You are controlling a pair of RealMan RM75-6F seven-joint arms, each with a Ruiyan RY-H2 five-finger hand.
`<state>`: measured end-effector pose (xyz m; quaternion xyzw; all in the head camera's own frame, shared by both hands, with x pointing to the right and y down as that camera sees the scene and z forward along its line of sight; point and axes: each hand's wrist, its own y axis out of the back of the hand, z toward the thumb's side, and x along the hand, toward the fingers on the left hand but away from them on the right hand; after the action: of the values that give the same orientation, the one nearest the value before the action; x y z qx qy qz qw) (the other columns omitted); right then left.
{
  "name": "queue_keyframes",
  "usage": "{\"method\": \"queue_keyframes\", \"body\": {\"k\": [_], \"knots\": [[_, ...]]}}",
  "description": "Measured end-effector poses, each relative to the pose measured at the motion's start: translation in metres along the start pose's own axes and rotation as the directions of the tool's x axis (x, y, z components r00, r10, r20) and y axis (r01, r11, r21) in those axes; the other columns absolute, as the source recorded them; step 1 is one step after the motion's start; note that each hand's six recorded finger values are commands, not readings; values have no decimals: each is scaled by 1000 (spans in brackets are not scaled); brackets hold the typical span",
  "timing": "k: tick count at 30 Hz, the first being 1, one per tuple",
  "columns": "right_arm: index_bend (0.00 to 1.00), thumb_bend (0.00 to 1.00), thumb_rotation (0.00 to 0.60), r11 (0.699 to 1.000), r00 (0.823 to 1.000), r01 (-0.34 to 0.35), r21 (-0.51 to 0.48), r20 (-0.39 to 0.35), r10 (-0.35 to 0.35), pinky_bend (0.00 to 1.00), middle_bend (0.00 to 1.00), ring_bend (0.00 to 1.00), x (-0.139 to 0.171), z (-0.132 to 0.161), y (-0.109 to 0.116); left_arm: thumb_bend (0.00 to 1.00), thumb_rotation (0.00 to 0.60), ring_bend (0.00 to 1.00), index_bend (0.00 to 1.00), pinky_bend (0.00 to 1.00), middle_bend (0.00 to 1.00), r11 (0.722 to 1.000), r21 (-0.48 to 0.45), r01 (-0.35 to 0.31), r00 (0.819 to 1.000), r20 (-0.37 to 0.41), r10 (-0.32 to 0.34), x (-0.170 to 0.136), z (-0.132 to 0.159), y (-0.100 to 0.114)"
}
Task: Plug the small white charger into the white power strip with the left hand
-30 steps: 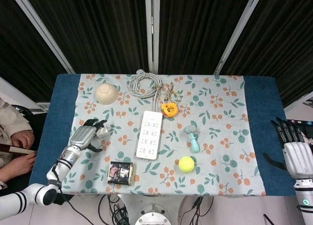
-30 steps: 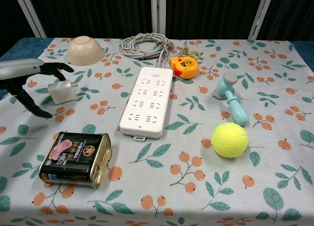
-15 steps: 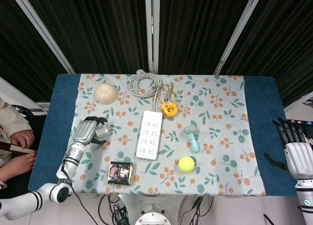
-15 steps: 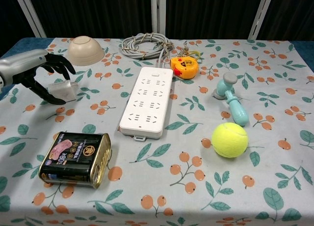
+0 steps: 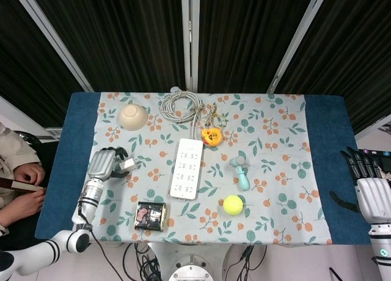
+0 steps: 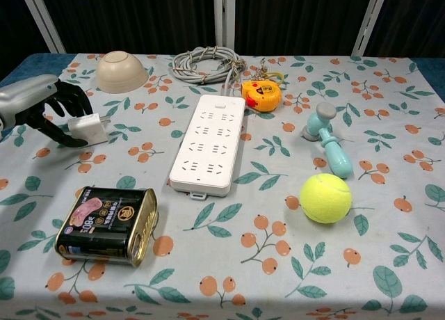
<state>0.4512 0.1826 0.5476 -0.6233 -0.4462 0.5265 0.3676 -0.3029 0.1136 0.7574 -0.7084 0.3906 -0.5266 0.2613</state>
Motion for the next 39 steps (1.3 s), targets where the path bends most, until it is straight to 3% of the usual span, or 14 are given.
{"method": "queue_keyframes", "body": {"k": [7,13,18,23,27,32,39], "knots": [[0,126,600,1000,1000,3,1,6,-3,0,0,0,2,-1,0,348,600,472,584,462,622,1000,17,-21,1000,18,21,5,-5,7],[0,127,600,1000,1000,0,-5,12,0,0,0,0,3,-3,-2,368,600,472,585,418,628,983,183,-19,997,76,5,7,-8,34],[0,126,600,1000,1000,-2,-10,12,2,0,0,0,4,-3,-4,366,600,470,585,386,626,918,396,35,988,125,-91,7,6,49],[0,126,600,1000,1000,0,-11,19,0,0,0,0,5,-6,-3,365,600,465,580,363,616,840,527,130,964,130,-231,11,26,47],[0,126,600,1000,1000,1,-12,30,0,0,0,0,7,-9,-3,362,600,437,554,352,593,814,560,155,958,115,-262,19,36,47],[0,126,600,1000,999,-3,-13,35,3,0,0,0,7,-11,-4,357,600,361,463,329,493,796,580,172,955,101,-279,21,41,44],[0,127,600,1000,999,-3,-16,37,4,0,0,0,6,-11,-4,355,600,329,413,320,438,795,578,184,955,86,-284,22,44,40]]}}
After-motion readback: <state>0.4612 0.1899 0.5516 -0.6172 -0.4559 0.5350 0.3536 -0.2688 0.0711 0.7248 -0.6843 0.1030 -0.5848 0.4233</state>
